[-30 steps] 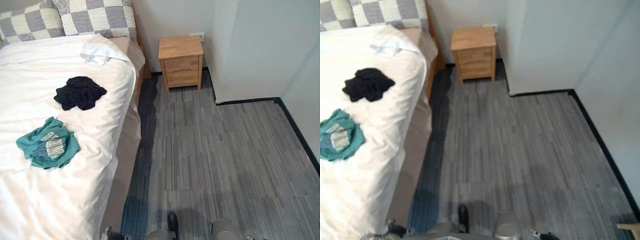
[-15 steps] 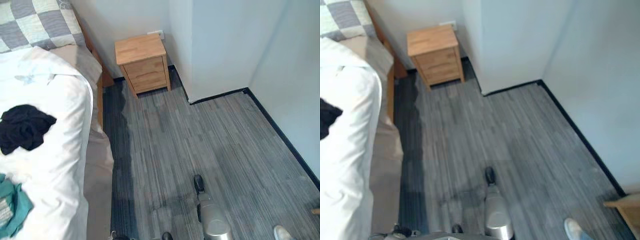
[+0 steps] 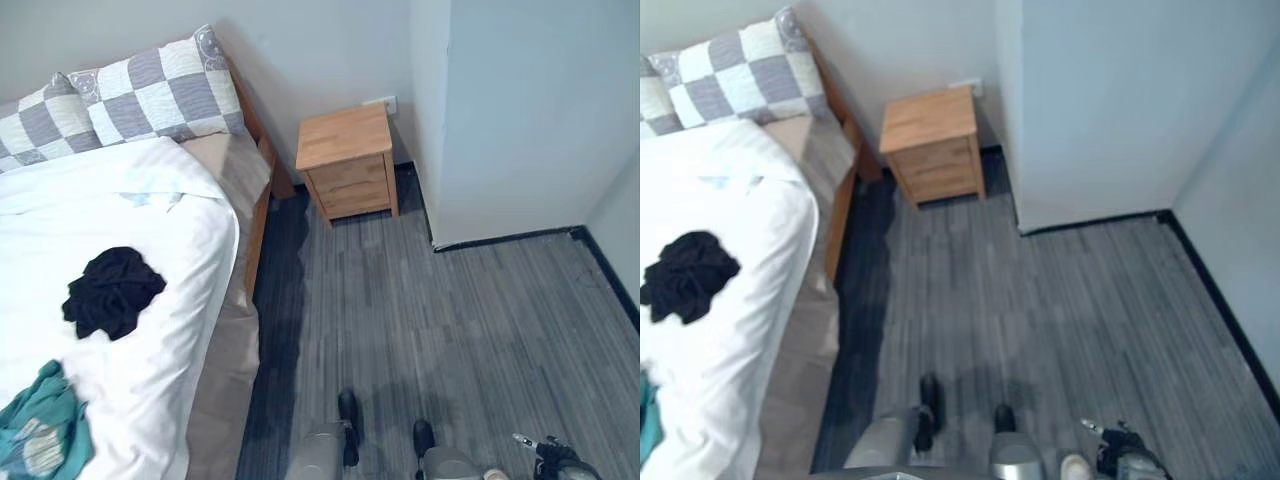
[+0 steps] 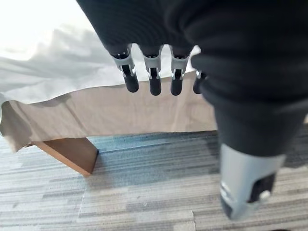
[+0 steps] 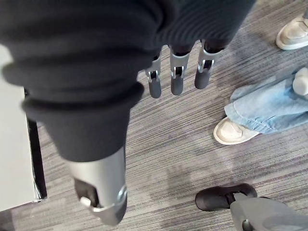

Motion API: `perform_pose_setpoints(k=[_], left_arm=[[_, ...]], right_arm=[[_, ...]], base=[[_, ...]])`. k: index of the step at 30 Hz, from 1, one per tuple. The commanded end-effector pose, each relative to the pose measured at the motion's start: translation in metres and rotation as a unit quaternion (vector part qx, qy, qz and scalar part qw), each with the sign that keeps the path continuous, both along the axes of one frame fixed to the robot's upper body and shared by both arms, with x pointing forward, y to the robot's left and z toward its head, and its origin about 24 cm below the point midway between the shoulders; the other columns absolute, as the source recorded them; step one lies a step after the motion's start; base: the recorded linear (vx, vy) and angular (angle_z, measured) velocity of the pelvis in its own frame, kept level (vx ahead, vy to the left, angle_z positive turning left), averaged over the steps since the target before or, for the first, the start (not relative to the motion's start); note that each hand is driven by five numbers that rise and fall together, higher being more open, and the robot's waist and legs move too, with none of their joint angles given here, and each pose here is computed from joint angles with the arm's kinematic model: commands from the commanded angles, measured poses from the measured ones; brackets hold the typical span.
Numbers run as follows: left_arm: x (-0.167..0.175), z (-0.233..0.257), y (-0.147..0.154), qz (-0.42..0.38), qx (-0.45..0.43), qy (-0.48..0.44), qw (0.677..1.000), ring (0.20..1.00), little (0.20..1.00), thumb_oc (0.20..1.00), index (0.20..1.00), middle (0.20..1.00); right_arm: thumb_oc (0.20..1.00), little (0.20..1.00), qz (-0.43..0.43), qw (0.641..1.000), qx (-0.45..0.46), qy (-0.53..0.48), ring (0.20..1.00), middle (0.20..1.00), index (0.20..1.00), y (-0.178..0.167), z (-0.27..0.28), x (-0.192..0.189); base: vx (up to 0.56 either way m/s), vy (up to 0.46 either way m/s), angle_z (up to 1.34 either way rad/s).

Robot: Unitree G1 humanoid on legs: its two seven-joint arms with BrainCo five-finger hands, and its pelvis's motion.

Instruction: Tidy up the quilt and then pick up the clothes from the bed and put them into the laundry hamper.

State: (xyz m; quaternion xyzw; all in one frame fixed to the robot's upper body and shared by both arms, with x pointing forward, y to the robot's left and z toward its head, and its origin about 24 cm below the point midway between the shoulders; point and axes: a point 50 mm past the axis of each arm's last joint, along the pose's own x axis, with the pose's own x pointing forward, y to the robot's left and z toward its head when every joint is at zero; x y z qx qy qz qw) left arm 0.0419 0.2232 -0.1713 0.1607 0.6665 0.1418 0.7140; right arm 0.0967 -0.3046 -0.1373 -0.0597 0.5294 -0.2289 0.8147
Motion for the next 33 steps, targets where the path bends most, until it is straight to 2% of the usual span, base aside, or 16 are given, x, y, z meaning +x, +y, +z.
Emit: perform_pose_setpoints(k=[1,5,7,10,12,15,17,19,21,22,28,30,33], left_arm=[[0.017,0.006,0.020,-0.012,0.018,-0.035,0.999,1.000,1.000,1.000,1.000,1.000],[0.018,0.006,0.017,0.015,-0.001,-0.034,0.999,1.000,1.000,1.000,1.000,1.000],[0.024,0.008,0.022,-0.041,0.042,-0.044,0.997,1.000,1.000,1.000,1.000,1.000],[0.031,0.011,0.027,-0.125,0.048,-0.043,0.990,1.000,1.000,1.000,1.000,1.000],[0.031,0.011,0.028,-0.127,0.048,-0.034,0.990,1.000,1.000,1.000,1.000,1.000],[0.033,0.013,0.033,-0.117,0.042,-0.008,0.992,1.000,1.000,1.000,1.000,1.000],[0.032,0.014,0.032,-0.116,0.045,0.057,0.991,1.000,1.000,1.000,1.000,1.000],[0.026,0.013,0.033,-0.117,0.051,0.082,0.988,1.000,1.000,1.000,1.000,1.000],[0.018,0.013,0.036,-0.142,0.060,0.109,0.982,1.000,1.000,1.000,1.000,1.000],[0.017,0.013,0.038,-0.183,0.066,0.122,0.973,1.000,1.000,1.000,1.000,1.000],[0.015,0.015,0.040,-0.295,0.091,0.176,0.935,1.000,1.000,1.000,1.000,1.000],[0.008,0.013,0.034,-0.330,0.046,0.225,0.916,1.000,1.000,1.000,1.000,1.000],[-0.001,0.009,0.020,-0.298,0.005,0.242,0.924,1.000,1.000,1.000,1.000,1.000]], right_arm=[[1.000,1.000,-0.010,1.000,0.001,0.025,1.000,1.000,1.000,-0.003,-0.002,-0.018],[1.000,1.000,-0.009,0.998,0.004,0.058,1.000,1.000,1.000,0.010,-0.009,-0.020],[1.000,1.000,-0.025,0.997,0.015,0.066,1.000,1.000,1.000,0.017,-0.013,-0.029],[1.000,1.000,-0.049,0.997,0.017,0.056,1.000,1.000,1.000,0.024,-0.016,-0.038],[1.000,1.000,-0.046,0.998,0.023,0.046,1.000,1.000,1.000,0.026,-0.016,-0.035],[1.000,1.000,-0.019,0.999,0.035,0.029,1.000,1.000,1.000,0.032,-0.016,-0.024],[1.000,1.000,-0.003,0.998,0.067,0.013,1.000,1.000,1.000,0.041,-0.017,-0.015],[1.000,1.000,0.001,0.997,0.082,0.008,1.000,1.000,1.000,0.048,-0.018,-0.014],[1.000,1.000,-0.001,0.995,0.103,0.004,1.000,1.000,1.000,0.056,-0.021,-0.018],[1.000,1.000,-0.004,0.994,0.110,0.007,1.000,1.000,1.000,0.061,-0.023,-0.023],[1.000,1.000,0.000,0.994,0.106,0.036,1.000,1.000,1.000,0.057,-0.025,-0.038],[1.000,1.000,0.008,0.996,0.088,0.016,1.000,1.000,1.000,0.043,-0.019,-0.030],[1.000,1.000,0.019,0.997,0.070,-0.004,1.000,1.000,1.000,0.028,-0.011,-0.015]], base=[[0.35,0.148,-0.23],[0.43,0.154,-0.35],[0.45,0.156,-0.07],[0.42,0.295,0.00],[0.39,0.198,-0.04],[0.38,-0.065,-0.29],[0.56,-0.260,0.27],[0.45,-0.190,0.14],[0.58,-0.185,0.19],[0.52,-0.165,0.34],[0.43,-0.162,0.52],[0.53,-0.186,0.64],[0.35,-0.100,0.16]])
